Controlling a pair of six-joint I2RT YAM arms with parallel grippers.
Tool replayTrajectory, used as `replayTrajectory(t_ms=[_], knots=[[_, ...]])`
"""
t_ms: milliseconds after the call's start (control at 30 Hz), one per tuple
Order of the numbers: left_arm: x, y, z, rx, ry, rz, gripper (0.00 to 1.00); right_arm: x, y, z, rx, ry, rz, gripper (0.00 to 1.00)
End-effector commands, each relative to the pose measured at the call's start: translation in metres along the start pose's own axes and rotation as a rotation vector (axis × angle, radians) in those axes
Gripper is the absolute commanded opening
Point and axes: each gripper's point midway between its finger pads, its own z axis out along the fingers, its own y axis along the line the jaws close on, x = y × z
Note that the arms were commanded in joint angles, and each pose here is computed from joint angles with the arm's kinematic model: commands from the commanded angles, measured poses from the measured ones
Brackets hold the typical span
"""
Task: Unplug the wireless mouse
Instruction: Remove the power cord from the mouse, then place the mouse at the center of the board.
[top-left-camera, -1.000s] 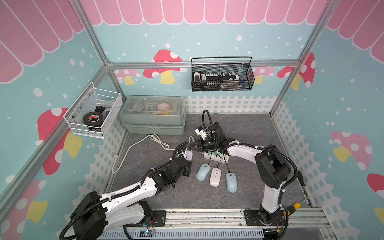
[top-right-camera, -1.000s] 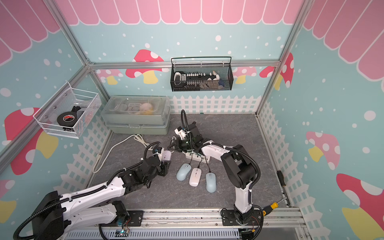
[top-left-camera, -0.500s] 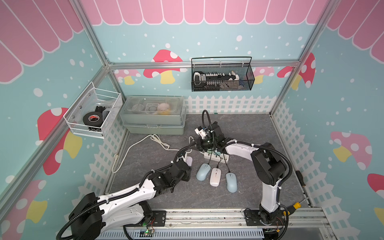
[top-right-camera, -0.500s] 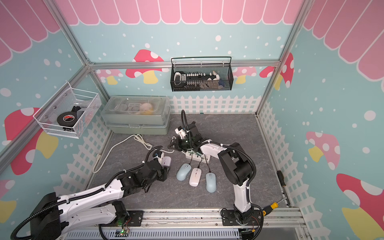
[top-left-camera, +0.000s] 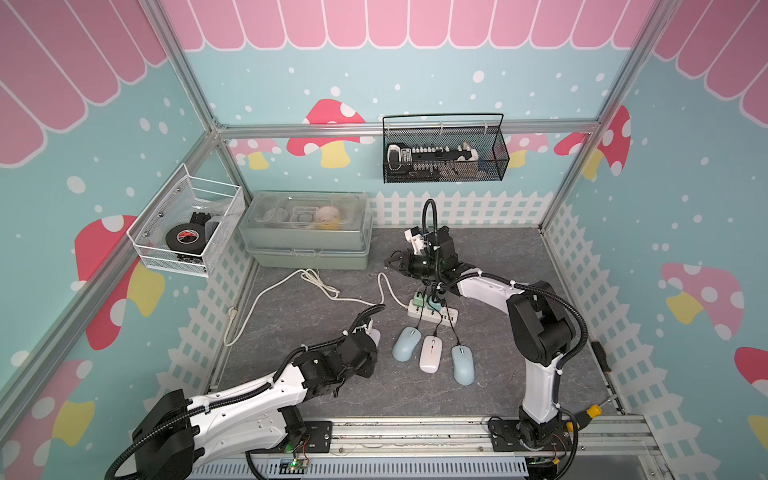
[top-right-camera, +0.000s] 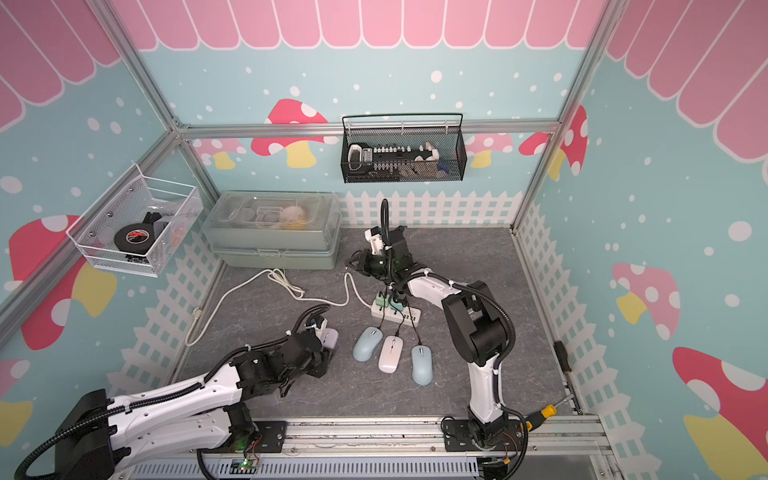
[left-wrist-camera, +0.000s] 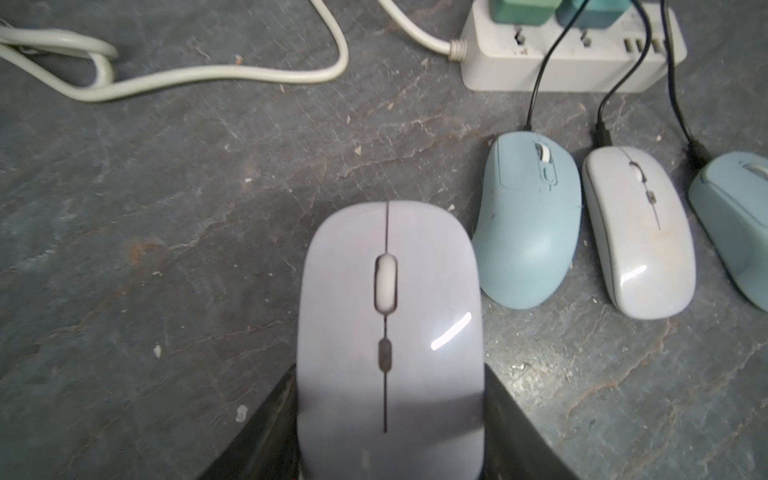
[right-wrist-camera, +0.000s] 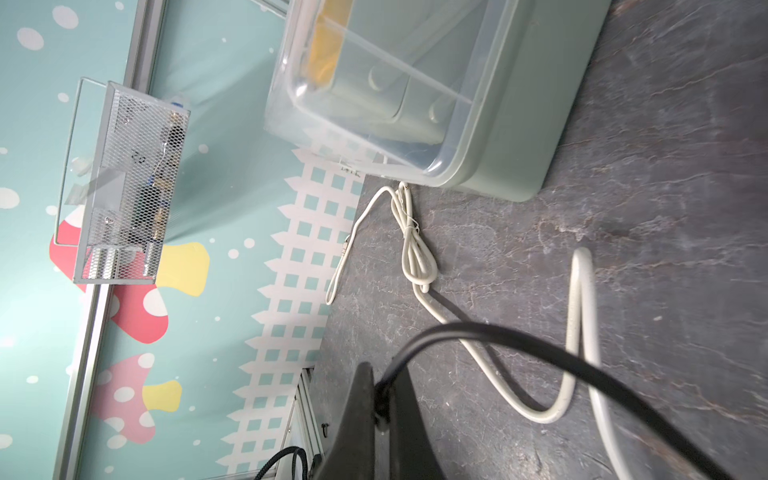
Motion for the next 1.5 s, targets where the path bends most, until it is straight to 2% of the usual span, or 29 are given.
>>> replayTrajectory(t_ms=[0, 167, 367, 633, 733, 867, 1233, 1467], knots=[[-0.038, 0.006, -0.009, -0.069, -0.124, -0.057, 0.34, 0.006, 0.007, 0.004, -0.037, 0.016, -0.017, 0.00], [-0.051, 0.025, -0.006, -0.175, -0.121, -0.091, 0.34, 0.022, 0.004, 0.006, -0.027, 0.064, -0.028, 0.00], [-0.051, 0.069, -0.005, -0.227, -0.072, -0.278, 0.33, 0.038, -0.004, 0.005, -0.013, 0.099, -0.026, 0.00], [-0.024, 0.111, -0.007, -0.326, 0.119, -0.410, 0.33, 0.040, -0.004, 0.004, -0.018, 0.109, -0.028, 0.00], [-0.018, 0.113, -0.004, -0.291, 0.160, -0.479, 0.33, 0.041, -0.004, 0.004, -0.024, 0.115, -0.024, 0.00], [-0.017, 0.112, 0.004, -0.264, 0.144, -0.532, 0.33, 0.047, -0.011, 0.007, -0.025, 0.133, 0.000, 0.00], [0.021, 0.129, 0.038, -0.391, 0.219, -0.613, 0.34, 0.049, -0.012, 0.005, -0.014, 0.139, -0.016, 0.00], [0.030, 0.144, 0.038, -0.478, 0.205, -0.611, 0.38, 0.052, -0.017, 0.008, -0.011, 0.149, -0.004, 0.00]])
